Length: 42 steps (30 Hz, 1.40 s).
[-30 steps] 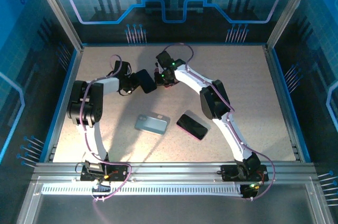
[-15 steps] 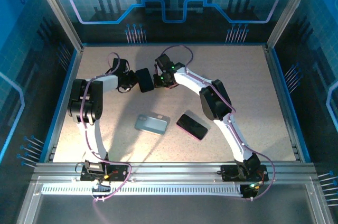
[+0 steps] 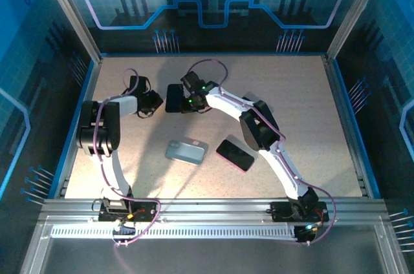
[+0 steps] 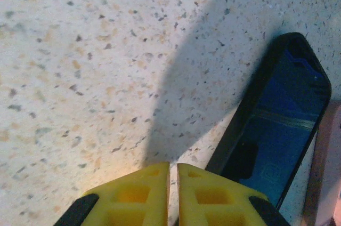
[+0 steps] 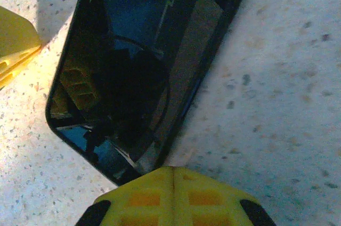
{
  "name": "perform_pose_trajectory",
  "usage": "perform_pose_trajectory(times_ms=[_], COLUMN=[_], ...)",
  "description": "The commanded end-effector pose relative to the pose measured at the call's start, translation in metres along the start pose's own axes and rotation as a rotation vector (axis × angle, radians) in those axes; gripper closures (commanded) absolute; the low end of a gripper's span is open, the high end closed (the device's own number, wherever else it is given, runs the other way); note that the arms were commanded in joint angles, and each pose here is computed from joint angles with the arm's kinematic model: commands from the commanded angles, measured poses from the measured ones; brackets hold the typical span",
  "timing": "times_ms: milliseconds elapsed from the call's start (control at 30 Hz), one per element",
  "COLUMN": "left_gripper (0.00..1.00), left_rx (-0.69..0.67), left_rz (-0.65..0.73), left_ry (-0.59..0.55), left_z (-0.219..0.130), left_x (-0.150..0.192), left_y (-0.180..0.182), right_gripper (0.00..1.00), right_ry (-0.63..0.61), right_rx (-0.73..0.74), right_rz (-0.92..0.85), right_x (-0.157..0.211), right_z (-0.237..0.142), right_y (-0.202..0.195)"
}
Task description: Put the phone into the phone case
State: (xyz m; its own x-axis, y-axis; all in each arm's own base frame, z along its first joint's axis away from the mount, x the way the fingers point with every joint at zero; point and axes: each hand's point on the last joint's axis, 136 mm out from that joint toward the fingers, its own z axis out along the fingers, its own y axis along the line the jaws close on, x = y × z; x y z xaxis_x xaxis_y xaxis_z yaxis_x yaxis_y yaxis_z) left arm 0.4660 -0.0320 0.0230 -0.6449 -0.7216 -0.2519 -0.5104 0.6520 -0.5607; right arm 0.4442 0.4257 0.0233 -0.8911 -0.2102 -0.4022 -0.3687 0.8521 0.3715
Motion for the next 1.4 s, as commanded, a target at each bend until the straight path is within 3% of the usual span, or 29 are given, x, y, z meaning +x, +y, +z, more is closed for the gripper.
perform_pose_trajectory(times_ms=[0, 200, 433, 667, 900, 1000, 1367], left_gripper=[0.87, 0.87, 0.87, 0.86, 0.82, 0.81, 0.77], left_rx=[-0.007, 0.002, 0.061, 0.098, 0.135, 0.141, 0.167], left_rz=[-0.002, 0.003, -0.009, 0.085, 0.192, 0.193, 0.242], left_ry=[-0.02, -0.029, -0.017, 0.022, 0.075, 0.092, 0.12], left_z=[-0.016, -0.029, -0.054, -0.082, -0.098, -0.1, -0.096], left_x=[-0.002, 0.001, 0.015, 0.065, 0.126, 0.14, 0.178], left_y=[0.003, 0.002, -0.008, -0.03, -0.048, -0.05, -0.073], right_gripper=[1.0, 1.0, 1.0, 0.81, 0.59, 0.48, 0.33], right_ry=[0.077, 0.079, 0.005, -0.076, -0.087, -0.098, -0.134], right_rx=[-0.034, -0.025, -0.023, -0.04, 0.136, 0.188, 0.278], right_rz=[-0.007, -0.013, -0.032, 0.039, 0.058, 0.09, 0.199], right_x=[0.025, 0.024, 0.007, 0.019, 0.063, 0.071, 0.05], right_z=[0.015, 0.013, -0.048, -0.137, -0.192, -0.208, -0.215], right_y=[0.017, 0.019, 0.016, -0.026, -0.101, -0.131, -0.22])
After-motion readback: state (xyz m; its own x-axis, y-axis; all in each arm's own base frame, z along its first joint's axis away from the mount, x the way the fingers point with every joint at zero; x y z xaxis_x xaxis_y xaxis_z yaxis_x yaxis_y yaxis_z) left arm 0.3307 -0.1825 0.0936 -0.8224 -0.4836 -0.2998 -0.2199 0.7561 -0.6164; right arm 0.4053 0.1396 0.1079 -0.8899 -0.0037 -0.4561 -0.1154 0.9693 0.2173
